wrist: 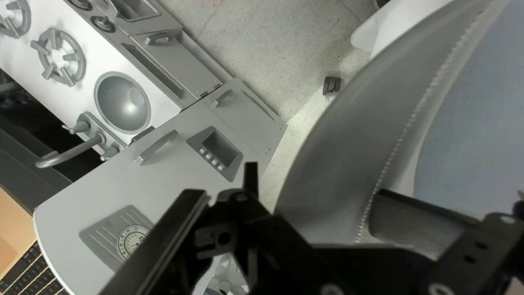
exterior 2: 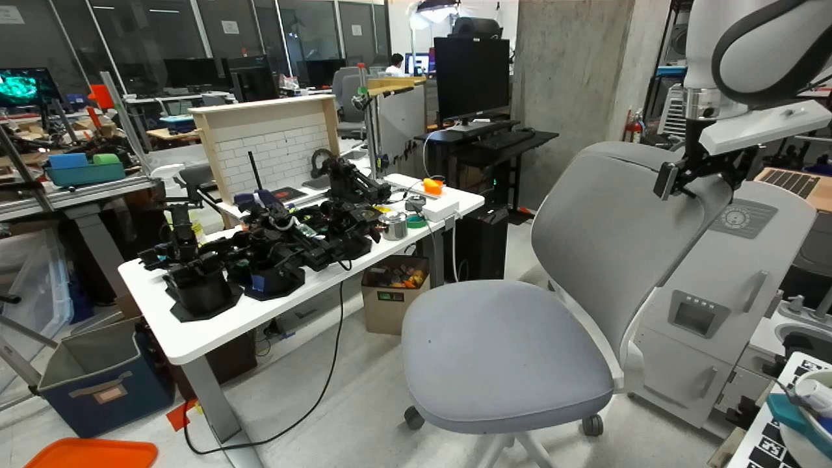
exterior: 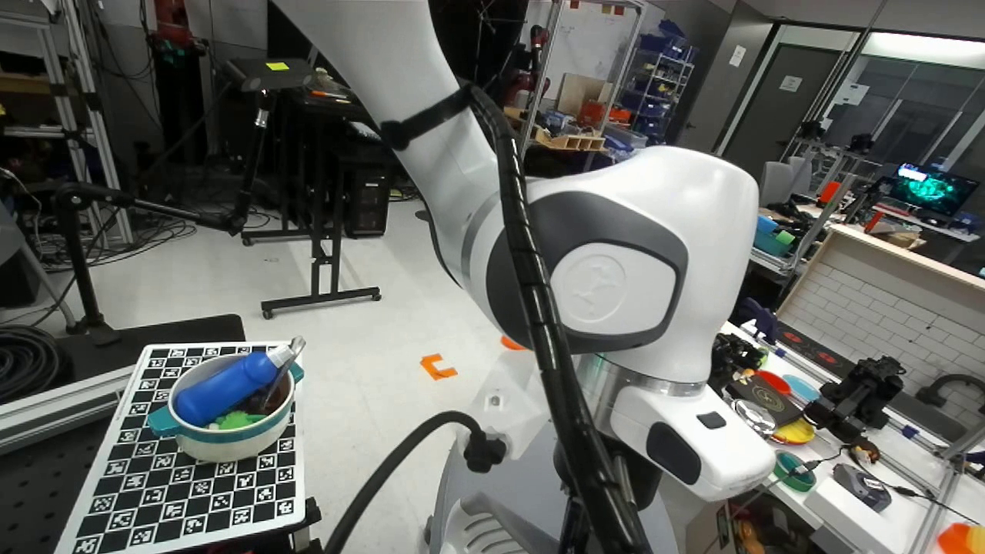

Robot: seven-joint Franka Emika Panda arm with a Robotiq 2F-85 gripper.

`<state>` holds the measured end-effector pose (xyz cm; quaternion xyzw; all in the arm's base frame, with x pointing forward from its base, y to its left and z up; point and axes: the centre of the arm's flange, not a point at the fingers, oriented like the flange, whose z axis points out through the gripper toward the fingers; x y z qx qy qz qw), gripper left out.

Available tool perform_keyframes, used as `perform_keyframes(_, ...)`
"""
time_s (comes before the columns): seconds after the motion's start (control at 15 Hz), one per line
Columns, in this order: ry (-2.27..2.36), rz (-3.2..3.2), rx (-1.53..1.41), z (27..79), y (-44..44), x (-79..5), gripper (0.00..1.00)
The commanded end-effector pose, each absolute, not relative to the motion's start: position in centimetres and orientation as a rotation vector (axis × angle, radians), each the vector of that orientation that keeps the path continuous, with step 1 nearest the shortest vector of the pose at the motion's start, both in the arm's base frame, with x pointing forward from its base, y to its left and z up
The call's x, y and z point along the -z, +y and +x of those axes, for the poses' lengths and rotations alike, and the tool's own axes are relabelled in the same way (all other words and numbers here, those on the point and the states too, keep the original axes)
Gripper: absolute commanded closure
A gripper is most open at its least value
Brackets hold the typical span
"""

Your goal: Rotate the grey chair.

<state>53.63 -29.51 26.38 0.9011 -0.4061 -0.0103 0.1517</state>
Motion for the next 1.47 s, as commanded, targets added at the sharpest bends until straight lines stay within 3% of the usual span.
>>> perform_keyframes(0.0, -1.201, 2.581, 0.032, 54.9, -32.1, -25.4, 0.64)
perform_keyframes(0.27, -1.222, 2.574, 0.008, 56.0, -33.7, -25.8, 0.94)
perform_keyframes(0.53, -1.245, 2.565, -0.004, 56.7, -35.4, -25.9, 0.81)
perform_keyframes(0.73, -1.242, 2.561, -0.004, 57.0, -36.3, -25.5, 0.8)
perform_keyframes(0.8, -1.241, 2.56, -0.007, 57.2, -36.6, -25.4, 0.76)
perform_keyframes(0.87, -1.24, 2.558, -0.01, 57.4, -36.9, -25.4, 0.78)
perform_keyframes(1.0, -1.236, 2.56, -0.013, 57.9, -37.6, -24.8, 0.96)
perform_keyframes(1.07, -1.231, 2.565, -0.01, 58.2, -37.9, -24.5, 1.0)
perform_keyframes(1.4, -1.208, 2.57, -0.01, 59.9, -40.0, -23.9, 1.0)
